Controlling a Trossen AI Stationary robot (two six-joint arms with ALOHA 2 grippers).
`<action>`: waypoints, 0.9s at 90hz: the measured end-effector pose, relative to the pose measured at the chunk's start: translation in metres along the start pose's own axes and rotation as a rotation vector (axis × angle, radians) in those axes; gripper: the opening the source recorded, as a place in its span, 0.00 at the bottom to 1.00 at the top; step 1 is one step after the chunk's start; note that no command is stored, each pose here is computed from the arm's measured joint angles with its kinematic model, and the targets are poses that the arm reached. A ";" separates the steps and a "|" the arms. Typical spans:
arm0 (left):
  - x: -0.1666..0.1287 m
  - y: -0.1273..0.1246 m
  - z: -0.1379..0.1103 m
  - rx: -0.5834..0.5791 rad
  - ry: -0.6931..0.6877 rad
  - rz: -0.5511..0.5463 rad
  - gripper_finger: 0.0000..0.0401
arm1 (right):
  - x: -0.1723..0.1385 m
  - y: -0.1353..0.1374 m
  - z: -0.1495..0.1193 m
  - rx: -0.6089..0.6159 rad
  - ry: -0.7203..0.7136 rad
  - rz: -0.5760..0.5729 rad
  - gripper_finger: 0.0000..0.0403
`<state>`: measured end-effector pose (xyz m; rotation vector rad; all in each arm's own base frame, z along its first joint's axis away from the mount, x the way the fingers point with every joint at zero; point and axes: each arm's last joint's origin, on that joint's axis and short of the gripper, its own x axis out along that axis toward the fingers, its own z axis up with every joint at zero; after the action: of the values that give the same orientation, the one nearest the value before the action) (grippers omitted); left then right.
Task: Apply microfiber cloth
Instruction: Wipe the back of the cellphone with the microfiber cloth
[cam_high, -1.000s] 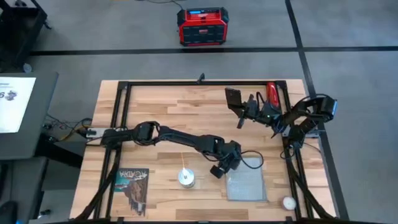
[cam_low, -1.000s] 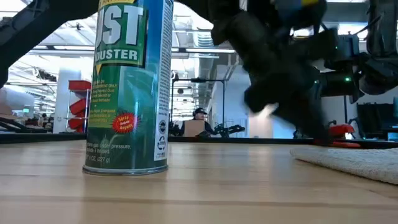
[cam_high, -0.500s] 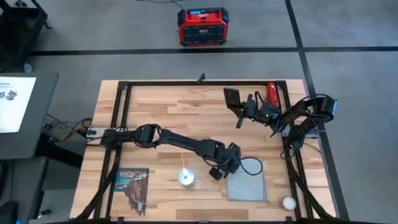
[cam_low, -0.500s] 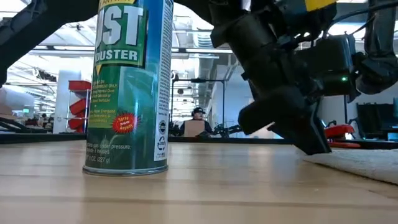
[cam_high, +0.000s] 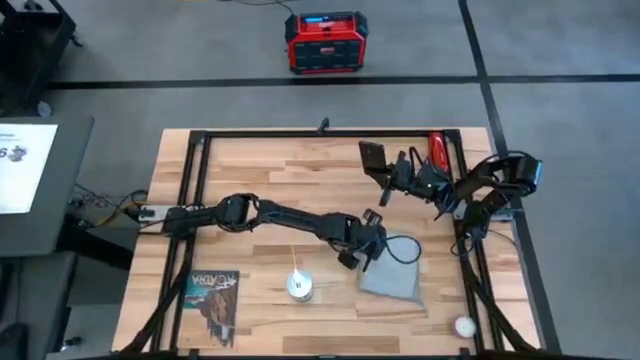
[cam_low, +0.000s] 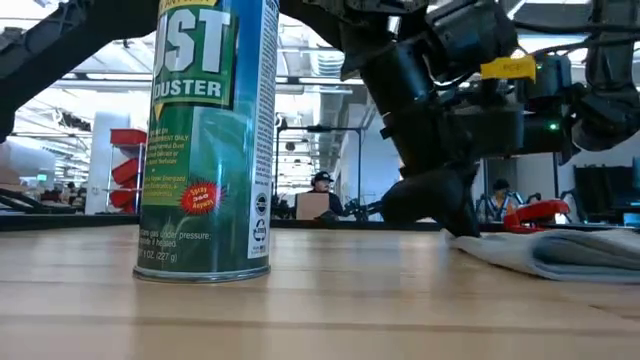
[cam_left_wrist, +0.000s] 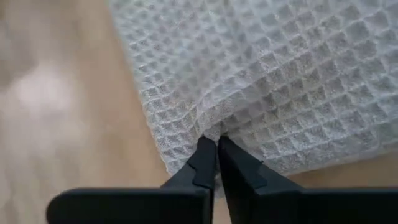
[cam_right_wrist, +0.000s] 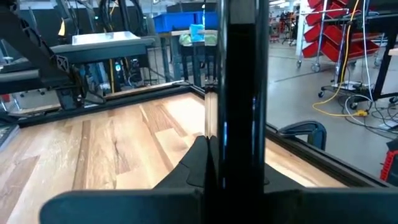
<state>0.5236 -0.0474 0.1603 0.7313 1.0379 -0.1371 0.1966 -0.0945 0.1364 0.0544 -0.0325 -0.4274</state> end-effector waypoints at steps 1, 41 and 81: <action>-0.002 0.001 0.000 -0.002 -0.001 0.003 0.00 | 0.000 0.000 0.000 0.001 0.000 0.001 0.03; -0.102 0.038 0.001 -0.124 -0.051 0.049 0.00 | 0.000 0.001 0.005 0.019 -0.050 0.011 0.03; -0.145 0.051 -0.015 -0.153 0.069 0.157 0.00 | 0.000 0.003 0.006 0.017 -0.059 0.024 0.02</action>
<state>0.4590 -0.0324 0.2998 0.6788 1.0400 0.1024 0.1975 -0.0916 0.1422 0.0581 -0.0946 -0.4046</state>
